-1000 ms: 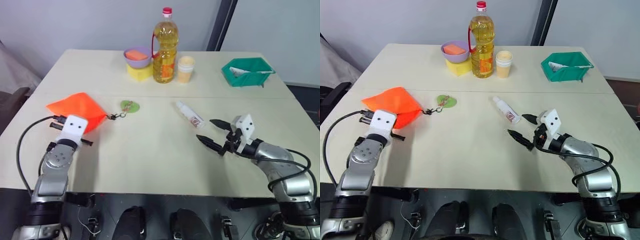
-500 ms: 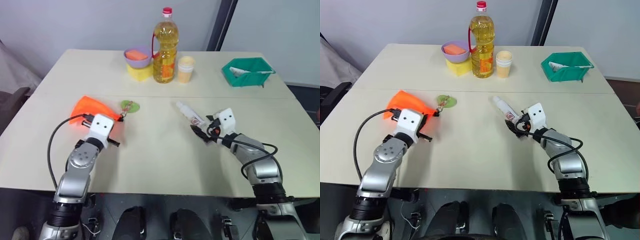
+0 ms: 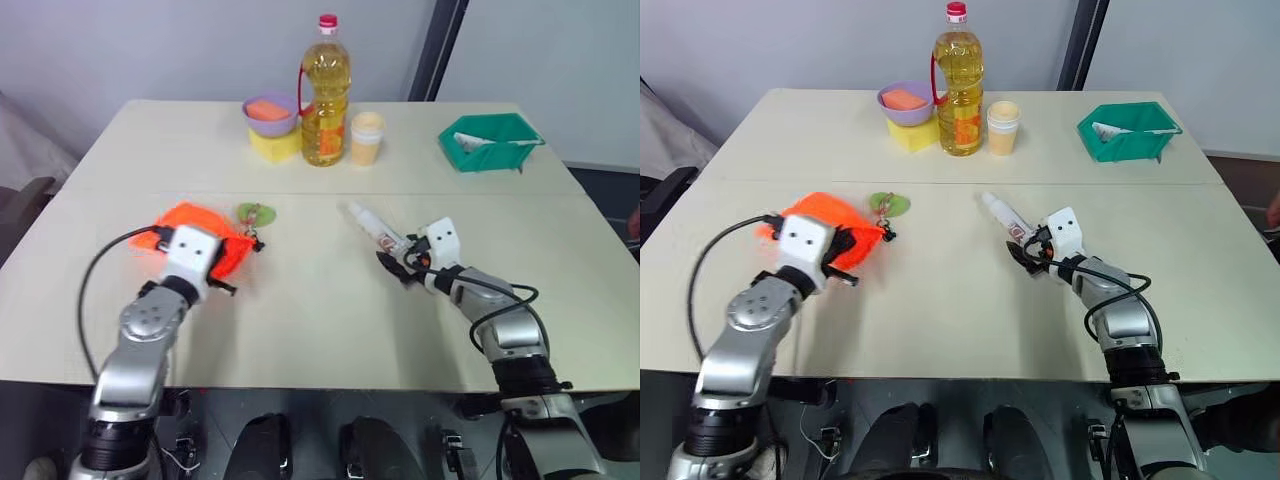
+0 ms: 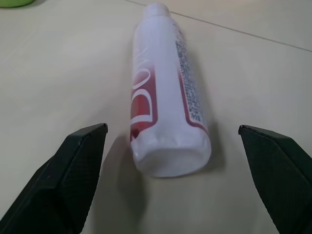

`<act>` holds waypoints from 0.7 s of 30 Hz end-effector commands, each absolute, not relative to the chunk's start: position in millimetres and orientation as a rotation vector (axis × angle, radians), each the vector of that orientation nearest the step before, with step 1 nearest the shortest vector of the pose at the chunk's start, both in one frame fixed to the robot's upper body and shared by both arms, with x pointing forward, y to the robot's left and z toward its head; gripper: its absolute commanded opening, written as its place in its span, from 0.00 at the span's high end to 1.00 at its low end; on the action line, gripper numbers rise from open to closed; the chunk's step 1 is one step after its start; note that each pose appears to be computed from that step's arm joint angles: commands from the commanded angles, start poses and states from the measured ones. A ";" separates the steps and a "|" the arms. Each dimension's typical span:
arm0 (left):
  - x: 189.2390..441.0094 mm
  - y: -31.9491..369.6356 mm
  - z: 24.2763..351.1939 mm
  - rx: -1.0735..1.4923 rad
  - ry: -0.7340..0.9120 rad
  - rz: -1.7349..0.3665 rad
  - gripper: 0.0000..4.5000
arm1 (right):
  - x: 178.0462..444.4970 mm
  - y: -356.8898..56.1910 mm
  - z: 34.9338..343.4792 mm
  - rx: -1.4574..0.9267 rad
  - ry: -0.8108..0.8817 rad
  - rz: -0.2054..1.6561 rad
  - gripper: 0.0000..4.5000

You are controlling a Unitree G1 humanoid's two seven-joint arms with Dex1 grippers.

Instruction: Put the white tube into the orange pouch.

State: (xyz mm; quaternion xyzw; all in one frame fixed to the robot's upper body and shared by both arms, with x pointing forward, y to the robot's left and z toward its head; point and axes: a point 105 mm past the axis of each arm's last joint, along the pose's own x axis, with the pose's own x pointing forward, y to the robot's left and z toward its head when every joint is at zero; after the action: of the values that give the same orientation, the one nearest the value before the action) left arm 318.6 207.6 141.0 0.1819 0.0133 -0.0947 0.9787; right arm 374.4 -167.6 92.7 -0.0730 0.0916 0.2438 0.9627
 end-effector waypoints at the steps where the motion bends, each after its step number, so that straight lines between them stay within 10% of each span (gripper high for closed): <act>1: 313.6 220.8 151.9 0.369 -0.011 -0.179 1.00 | 379.3 -163.6 108.7 -0.144 0.121 0.498 0.13; 6: 306.8 218.2 144.4 0.343 0.004 -0.243 1.00 | 377.9 -158.4 109.0 -0.151 0.116 0.516 0.64; 14: 302.2 228.8 136.3 0.279 0.019 -0.241 1.00 | 366.5 -148.9 122.0 -0.204 0.041 0.575 0.64; 21: 298.7 234.6 138.8 0.217 0.004 -0.268 1.00 | 307.8 -77.5 137.1 -0.280 -0.012 0.990 0.64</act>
State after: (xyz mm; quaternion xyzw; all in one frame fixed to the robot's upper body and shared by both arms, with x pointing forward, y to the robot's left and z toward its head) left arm 300.8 231.0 124.3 0.1032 0.0302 -0.1330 0.9853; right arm 319.4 -96.5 121.2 -0.1344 0.0245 0.4361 0.8894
